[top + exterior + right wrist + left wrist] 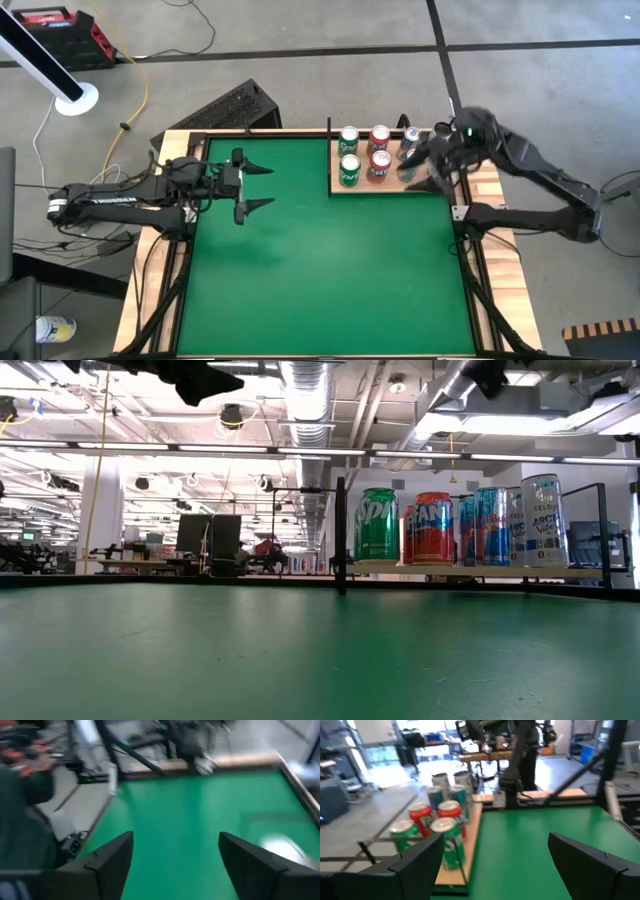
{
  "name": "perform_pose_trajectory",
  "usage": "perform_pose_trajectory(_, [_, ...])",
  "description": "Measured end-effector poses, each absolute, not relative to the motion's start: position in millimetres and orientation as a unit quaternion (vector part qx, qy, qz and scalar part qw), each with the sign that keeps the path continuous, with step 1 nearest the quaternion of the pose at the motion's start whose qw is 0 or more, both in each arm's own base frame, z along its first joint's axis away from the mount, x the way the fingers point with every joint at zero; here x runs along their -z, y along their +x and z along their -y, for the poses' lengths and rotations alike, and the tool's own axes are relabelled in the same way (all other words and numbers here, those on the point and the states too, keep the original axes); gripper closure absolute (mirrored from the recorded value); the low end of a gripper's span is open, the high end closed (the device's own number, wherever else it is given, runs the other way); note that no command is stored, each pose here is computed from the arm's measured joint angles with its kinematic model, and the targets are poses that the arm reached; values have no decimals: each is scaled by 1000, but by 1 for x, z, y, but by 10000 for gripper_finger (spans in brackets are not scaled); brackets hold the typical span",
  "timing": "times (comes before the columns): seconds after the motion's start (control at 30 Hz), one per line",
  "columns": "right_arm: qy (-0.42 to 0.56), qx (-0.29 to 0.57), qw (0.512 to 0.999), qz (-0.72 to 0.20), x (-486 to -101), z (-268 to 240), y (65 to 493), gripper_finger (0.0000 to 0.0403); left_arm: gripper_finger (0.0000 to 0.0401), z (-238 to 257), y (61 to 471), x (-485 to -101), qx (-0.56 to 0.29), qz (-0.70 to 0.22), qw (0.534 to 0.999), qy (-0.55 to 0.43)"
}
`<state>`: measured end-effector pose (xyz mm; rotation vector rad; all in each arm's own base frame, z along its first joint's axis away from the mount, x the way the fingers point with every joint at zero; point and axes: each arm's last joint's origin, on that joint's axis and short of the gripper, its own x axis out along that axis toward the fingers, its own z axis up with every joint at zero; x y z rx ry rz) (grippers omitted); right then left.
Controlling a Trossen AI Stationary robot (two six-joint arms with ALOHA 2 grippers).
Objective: Place canned beverage on shelf
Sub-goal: Return to Home Position
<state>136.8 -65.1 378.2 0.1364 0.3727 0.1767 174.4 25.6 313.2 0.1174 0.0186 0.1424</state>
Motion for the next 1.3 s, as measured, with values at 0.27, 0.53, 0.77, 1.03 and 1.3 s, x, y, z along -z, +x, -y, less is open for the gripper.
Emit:
perform_pose_trajectory(0.27, [-27,-72,991,-110,-352,21,159,189,59,-17,164,-274,-56,6,997,46])
perform_pose_trajectory(0.53, [-73,-63,993,-61,-267,6,169,378,65,-21,149,-211,-74,76,994,10])
perform_pose_trajectory(0.77, [23,-21,999,-25,-215,16,149,379,99,-37,135,-186,-122,51,991,-25])
perform_pose_trajectory(1.03, [73,-10,997,24,-174,15,125,388,188,-45,117,-174,-127,34,990,-52])
perform_pose_trajectory(1.3, [90,55,994,-6,-166,12,123,385,338,-43,101,-176,-195,51,978,-55])
